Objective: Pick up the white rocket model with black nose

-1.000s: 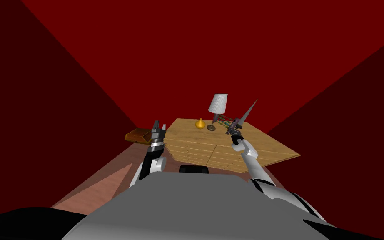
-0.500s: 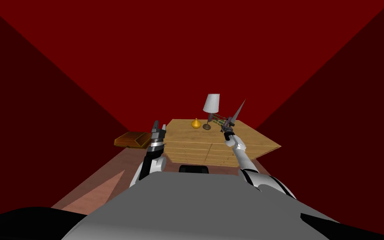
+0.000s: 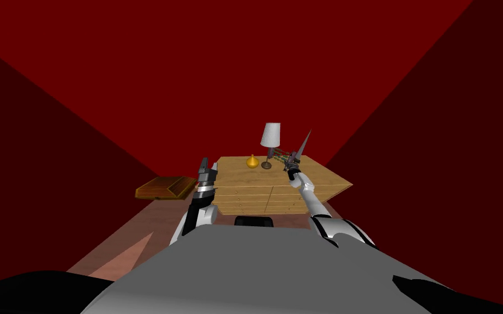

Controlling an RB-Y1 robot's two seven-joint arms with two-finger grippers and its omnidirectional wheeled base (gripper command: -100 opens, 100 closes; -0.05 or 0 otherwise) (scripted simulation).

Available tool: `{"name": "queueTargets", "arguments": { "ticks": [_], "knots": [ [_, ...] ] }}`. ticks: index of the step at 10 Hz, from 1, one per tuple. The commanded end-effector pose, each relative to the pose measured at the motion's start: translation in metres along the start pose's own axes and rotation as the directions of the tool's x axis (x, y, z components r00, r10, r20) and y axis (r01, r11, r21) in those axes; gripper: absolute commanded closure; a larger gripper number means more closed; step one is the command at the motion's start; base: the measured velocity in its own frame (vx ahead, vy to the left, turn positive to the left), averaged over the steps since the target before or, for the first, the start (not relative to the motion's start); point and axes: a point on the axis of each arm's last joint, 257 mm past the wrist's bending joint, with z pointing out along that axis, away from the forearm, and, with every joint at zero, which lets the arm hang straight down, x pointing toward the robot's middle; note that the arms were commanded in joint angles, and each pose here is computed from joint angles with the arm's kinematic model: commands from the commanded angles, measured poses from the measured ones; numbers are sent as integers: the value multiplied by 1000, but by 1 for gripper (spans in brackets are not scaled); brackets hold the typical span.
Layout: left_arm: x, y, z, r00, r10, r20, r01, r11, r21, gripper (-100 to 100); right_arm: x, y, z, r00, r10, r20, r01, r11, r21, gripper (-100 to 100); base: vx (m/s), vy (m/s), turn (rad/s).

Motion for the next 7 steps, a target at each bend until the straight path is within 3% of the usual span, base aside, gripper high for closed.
{"name": "queueTargets", "arguments": {
  "ticks": [1,2,3,4,5,7],
  "knots": [
    [0,0,0,1000,0,0,0,1000,0,0,2,4,2,1000,-2,2,2,1000,-7,-100,1,-11,24],
    [0,0,0,1000,0,0,0,1000,0,0,2,4,2,1000,-7,2,7,1000,-6,-100,2,0,22],
    [0,0,0,1000,0,0,0,1000,0,0,-4,35,8,1000,-10,11,11,999,-42,-100,2,-27,-284],
    [0,0,0,1000,0,0,0,1000,0,0,0,20,5,1000,-10,7,11,1000,-25,-100,1,-10,-67],
    [0,0,0,1000,0,0,0,1000,0,0,0,22,6,1000,-9,7,9,1000,-29,100,0,-1,15],
    [0,0,0,1000,0,0,0,1000,0,0,-1,25,6,1000,-8,8,8,999,-35,100,0,5,13]
  ]
}}
